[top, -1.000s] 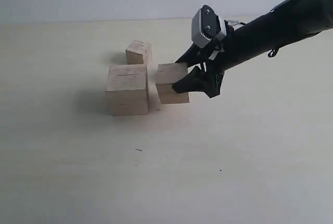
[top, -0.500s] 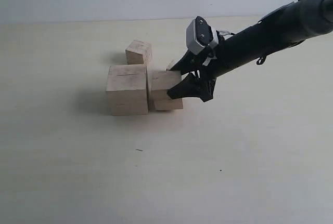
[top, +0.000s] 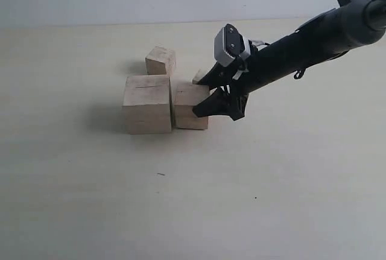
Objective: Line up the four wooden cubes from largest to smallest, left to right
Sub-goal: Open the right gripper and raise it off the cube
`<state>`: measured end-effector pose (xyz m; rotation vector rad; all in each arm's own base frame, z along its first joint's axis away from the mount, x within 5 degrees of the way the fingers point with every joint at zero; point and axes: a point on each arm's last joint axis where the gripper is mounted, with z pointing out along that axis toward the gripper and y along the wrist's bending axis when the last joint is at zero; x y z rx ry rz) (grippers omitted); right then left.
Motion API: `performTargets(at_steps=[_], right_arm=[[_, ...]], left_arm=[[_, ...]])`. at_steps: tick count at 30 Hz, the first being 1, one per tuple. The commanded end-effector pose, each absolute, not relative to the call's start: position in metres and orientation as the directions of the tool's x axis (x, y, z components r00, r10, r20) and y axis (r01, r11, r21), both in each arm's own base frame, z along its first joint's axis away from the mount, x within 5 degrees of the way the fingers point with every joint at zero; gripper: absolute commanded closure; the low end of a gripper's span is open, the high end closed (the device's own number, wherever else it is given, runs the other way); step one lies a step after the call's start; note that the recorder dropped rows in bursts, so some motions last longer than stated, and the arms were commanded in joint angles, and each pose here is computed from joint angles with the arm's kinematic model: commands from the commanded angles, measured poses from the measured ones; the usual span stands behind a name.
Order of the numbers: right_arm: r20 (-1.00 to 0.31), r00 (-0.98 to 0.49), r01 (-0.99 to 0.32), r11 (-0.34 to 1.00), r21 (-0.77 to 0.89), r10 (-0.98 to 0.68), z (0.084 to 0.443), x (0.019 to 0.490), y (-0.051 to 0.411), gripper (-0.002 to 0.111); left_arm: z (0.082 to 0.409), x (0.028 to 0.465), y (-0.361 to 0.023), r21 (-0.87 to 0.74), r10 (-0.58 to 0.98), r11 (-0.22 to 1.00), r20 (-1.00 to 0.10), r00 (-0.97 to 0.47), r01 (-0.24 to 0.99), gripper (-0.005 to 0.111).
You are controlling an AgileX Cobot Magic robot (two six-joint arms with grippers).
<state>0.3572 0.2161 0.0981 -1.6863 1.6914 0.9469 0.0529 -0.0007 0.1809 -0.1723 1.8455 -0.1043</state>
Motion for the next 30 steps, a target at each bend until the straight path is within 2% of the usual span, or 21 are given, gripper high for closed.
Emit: performTargets(at_steps=[1,4,5,11,20,23,25,30], right_arm=[[-0.789,-0.010,-0.996,-0.063,0.062,-0.614,0.098,0.358,0.214,0.050],[-0.803,-0.063,-0.995,-0.024,0.096,-0.593,0.102,0.359,0.216,0.035],[-0.807,-0.067,-0.995,-0.022,0.099,-0.587,0.104,0.359,0.216,0.033],[-0.828,-0.037,-0.997,-0.038,0.070,-0.559,0.127,0.357,0.217,0.032],[-0.820,-0.066,-0.997,0.016,0.069,-0.568,0.185,0.349,0.212,0.033],[-0.765,-0.175,-0.984,0.142,0.110,-0.620,0.196,0.350,0.205,0.039],[-0.726,-0.252,-0.965,0.222,0.140,-0.640,0.198,0.351,0.201,0.049],[-0.617,-0.397,-0.916,0.332,0.224,-0.679,0.193,0.348,0.194,0.065]], left_arm=[[0.181,0.053,0.000,-0.158,-0.170,0.985,-0.950,-0.262,-0.066,0.107],[0.181,0.053,0.000,-0.158,-0.170,0.985,-0.950,-0.262,-0.066,0.107],[0.181,0.053,0.000,-0.158,-0.170,0.985,-0.950,-0.262,-0.066,0.107],[0.181,0.053,0.000,-0.158,-0.170,0.985,-0.950,-0.262,-0.066,0.107],[0.181,0.053,0.000,-0.158,-0.170,0.985,-0.950,-0.262,-0.066,0.107],[0.181,0.053,0.000,-0.158,-0.170,0.985,-0.950,-0.262,-0.066,0.107],[0.181,0.053,0.000,-0.158,-0.170,0.985,-0.950,-0.262,-0.066,0.107],[0.181,0.053,0.000,-0.158,-0.170,0.985,-0.950,-0.262,-0.066,0.107]])
